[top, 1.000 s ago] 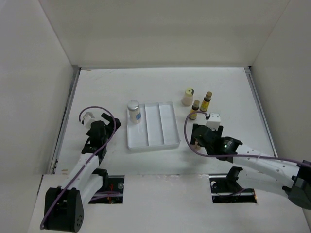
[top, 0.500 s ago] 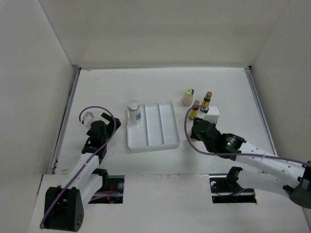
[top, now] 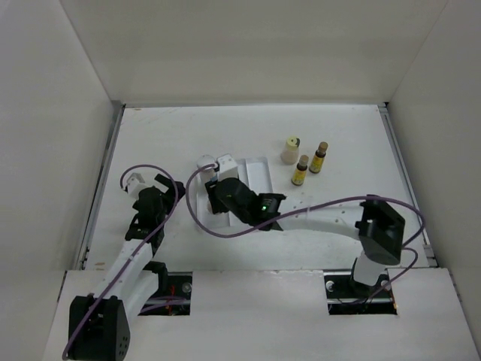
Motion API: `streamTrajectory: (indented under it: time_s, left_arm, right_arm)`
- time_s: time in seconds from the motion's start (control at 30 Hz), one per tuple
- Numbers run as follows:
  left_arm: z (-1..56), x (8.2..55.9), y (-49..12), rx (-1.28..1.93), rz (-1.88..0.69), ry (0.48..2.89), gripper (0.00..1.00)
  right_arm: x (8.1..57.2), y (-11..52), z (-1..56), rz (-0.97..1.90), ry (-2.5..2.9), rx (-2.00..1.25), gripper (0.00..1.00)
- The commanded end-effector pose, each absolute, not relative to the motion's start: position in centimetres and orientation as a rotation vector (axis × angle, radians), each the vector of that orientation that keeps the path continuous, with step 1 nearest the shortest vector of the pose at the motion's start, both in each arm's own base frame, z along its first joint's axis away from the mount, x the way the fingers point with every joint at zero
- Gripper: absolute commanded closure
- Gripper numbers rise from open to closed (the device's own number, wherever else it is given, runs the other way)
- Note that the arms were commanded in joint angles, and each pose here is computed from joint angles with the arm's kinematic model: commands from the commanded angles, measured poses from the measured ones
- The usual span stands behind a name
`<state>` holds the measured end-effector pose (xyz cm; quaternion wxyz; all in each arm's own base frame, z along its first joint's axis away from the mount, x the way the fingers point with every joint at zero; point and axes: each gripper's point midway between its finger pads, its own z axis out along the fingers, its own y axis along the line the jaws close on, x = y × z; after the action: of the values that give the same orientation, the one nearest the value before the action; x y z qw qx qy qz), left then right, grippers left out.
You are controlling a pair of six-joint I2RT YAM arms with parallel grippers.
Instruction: Organize the condiment bottles
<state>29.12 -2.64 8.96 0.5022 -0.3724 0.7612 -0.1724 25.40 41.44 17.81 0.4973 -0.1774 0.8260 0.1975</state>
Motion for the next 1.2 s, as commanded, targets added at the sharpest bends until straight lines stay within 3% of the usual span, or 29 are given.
streamTrajectory:
  time_s: [0.0,0.13,0.27,0.37,0.53,0.73,0.93,1.17]
  left_arm:
    - [10.3,29.7,-2.2,-0.892,-0.414,1.793,0.00]
    - [10.4,29.9,-2.2,-0.900,-0.417,1.790,0.00]
    - [10.2,29.8,-1.9,-0.909,-0.409,1.785,0.00]
    - [9.9,29.8,-2.0,-0.911,-0.408,1.799,0.00]
    - [10.1,29.8,-1.8,-0.916,-0.408,1.789,0.00]
    - [10.1,29.8,-2.0,-0.911,-0.415,1.787,0.00]
    - [10.2,30.0,-2.3,-0.905,-0.421,1.789,0.00]
    - [10.2,30.1,-2.2,-0.905,-0.416,1.790,0.00]
  right_arm:
    - [25.8,45.5,20.2,0.570,1.906,-0.475,0.58]
    - [26.2,46.7,16.5,0.498,1.958,-0.514,0.54]
    - [25.8,47.1,14.5,0.468,1.983,-0.527,0.40]
    - [25.6,46.9,15.6,0.481,1.968,-0.517,0.22]
    - [25.0,44.4,20.5,0.545,1.907,-0.454,0.10]
    - [28.3,33.1,24.7,0.529,1.845,-0.177,0.09]
    - [33.6,19.2,22.3,0.265,1.889,0.148,0.11]
    - [37.2,14.7,19.3,0.080,1.959,0.213,0.15]
